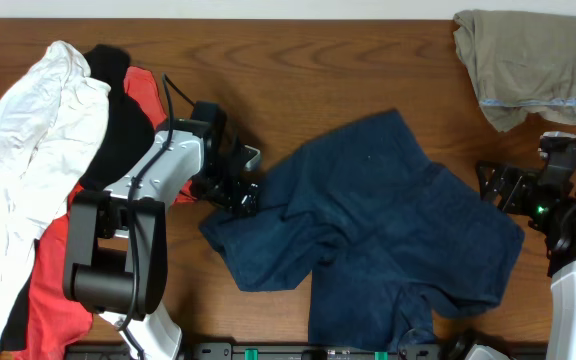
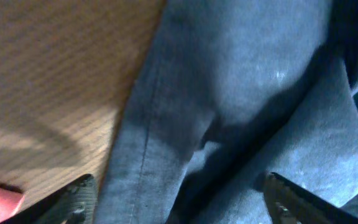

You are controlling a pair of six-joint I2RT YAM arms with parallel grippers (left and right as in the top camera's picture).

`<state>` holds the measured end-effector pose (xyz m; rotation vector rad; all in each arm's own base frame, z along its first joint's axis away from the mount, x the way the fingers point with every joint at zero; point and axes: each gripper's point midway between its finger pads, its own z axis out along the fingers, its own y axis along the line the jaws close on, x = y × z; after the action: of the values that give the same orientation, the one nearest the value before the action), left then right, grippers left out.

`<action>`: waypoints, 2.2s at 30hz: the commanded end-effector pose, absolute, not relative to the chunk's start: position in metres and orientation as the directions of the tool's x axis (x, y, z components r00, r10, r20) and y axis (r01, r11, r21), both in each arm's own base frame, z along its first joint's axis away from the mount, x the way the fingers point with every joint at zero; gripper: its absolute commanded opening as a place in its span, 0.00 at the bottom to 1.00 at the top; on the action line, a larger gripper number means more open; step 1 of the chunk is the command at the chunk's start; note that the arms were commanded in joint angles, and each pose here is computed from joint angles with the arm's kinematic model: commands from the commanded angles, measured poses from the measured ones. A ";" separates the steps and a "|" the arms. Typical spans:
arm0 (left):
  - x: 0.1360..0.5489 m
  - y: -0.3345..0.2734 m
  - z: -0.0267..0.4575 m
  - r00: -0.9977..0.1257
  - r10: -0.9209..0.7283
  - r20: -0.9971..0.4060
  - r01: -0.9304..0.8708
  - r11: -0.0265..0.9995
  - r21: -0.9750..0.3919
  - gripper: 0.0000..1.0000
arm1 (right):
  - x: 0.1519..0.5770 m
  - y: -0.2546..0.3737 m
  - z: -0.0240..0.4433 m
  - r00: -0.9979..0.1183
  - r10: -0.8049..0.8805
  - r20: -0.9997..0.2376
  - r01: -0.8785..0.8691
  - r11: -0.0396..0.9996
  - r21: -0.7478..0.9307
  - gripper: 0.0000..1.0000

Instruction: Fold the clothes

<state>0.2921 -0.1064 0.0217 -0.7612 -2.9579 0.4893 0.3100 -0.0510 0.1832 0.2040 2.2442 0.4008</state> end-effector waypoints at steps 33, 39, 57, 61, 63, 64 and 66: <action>0.480 -0.112 0.071 -0.642 0.225 -0.733 0.354 0.935 -0.023 0.06 | 0.316 -0.045 0.184 -0.648 0.245 -0.721 -0.023 0.940 0.340 0.79; 0.543 -0.123 0.139 -0.483 0.201 -0.852 0.357 0.934 0.018 0.06 | 0.336 -0.031 0.183 -0.640 0.249 -0.727 -0.058 0.927 0.369 0.79; 0.624 -0.138 0.118 -0.533 0.216 -0.818 0.356 0.934 0.014 0.98 | 0.354 -0.028 0.182 -0.616 0.201 -0.762 -0.066 0.950 0.305 0.82; 0.601 -0.124 0.137 -0.612 0.177 -0.771 0.312 0.950 -0.029 0.98 | 0.358 -0.021 0.191 -0.590 0.193 -0.784 -0.118 0.940 0.320 0.84; 0.582 -0.115 0.153 -0.663 0.143 -0.735 0.277 0.959 -0.063 0.98 | 0.358 -0.019 0.193 -0.584 0.191 -0.789 -0.130 0.937 0.324 0.84; 0.569 -0.109 0.162 -0.694 0.124 -0.710 0.255 0.963 -0.082 0.98 | 0.358 -0.018 0.193 -0.583 0.192 -0.789 -0.133 0.936 0.325 0.84; 0.540 -0.100 0.177 -0.748 0.103 -0.655 0.225 0.969 -0.104 0.98 | 0.359 -0.015 0.193 -0.586 0.185 -0.789 -0.142 0.935 0.325 0.83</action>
<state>0.5519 -0.1174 0.0927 -0.5025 -3.6987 0.3331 0.3562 -0.0277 0.1875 0.0636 2.1629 0.3969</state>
